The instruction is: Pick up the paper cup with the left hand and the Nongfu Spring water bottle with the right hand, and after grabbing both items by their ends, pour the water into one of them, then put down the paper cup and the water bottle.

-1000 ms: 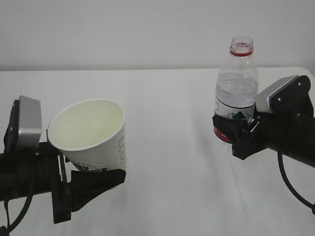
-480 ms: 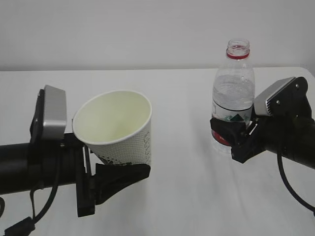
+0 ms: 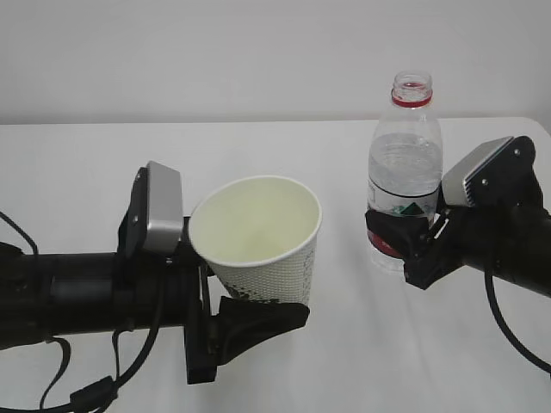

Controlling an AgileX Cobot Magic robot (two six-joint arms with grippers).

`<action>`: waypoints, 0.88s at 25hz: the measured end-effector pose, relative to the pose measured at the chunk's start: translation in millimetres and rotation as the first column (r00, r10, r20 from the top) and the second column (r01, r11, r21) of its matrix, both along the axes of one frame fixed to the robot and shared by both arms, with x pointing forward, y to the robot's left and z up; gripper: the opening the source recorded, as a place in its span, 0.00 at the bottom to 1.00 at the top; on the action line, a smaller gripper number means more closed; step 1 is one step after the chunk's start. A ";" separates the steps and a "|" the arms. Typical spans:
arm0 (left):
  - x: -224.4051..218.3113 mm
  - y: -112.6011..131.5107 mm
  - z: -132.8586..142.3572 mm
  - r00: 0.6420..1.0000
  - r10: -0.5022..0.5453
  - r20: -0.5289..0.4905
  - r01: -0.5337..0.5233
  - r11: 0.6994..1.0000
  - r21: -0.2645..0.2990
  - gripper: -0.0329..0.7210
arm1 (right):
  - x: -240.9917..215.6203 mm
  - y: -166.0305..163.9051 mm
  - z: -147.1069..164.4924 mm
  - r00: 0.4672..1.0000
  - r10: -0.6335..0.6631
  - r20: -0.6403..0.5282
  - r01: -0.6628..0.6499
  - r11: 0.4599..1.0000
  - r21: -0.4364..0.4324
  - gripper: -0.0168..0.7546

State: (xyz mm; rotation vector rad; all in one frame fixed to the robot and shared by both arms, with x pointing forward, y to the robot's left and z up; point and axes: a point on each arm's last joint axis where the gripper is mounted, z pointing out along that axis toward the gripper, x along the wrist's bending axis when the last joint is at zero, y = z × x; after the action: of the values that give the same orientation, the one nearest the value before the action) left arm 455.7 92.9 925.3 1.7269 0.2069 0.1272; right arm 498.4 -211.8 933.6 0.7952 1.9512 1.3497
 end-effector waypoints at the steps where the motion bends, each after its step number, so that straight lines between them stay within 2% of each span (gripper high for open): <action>1: 1.1 -1.6 -1.8 1.000 -0.003 -0.004 0.003 1.000 0.006 0.77 | -0.1 0.1 0.0 1.000 0.002 0.000 -0.002 1.000 -0.001 0.68; 6: 2.8 -10.9 -8.3 0.999 -0.033 -0.024 0.034 0.999 0.032 0.77 | -0.9 1.0 -0.3 1.000 0.017 0.001 -0.017 1.000 -0.008 0.68; 14: 5.0 -23.2 -7.7 0.998 -0.059 -0.030 0.060 0.997 0.041 0.77 | -1.9 2.0 -0.7 0.999 0.045 0.020 -0.044 0.998 -0.041 0.68; 22: 6.4 -25.2 -16.9 0.996 -0.067 -0.059 0.072 0.994 0.079 0.77 | -4.5 4.9 -1.3 0.993 0.107 0.045 -0.103 0.991 -0.088 0.68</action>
State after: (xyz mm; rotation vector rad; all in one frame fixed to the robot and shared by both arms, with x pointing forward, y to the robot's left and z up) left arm 462.1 67.7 908.3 1.8176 0.1852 0.0357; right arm 493.9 -206.9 932.3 0.6204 2.0215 1.3236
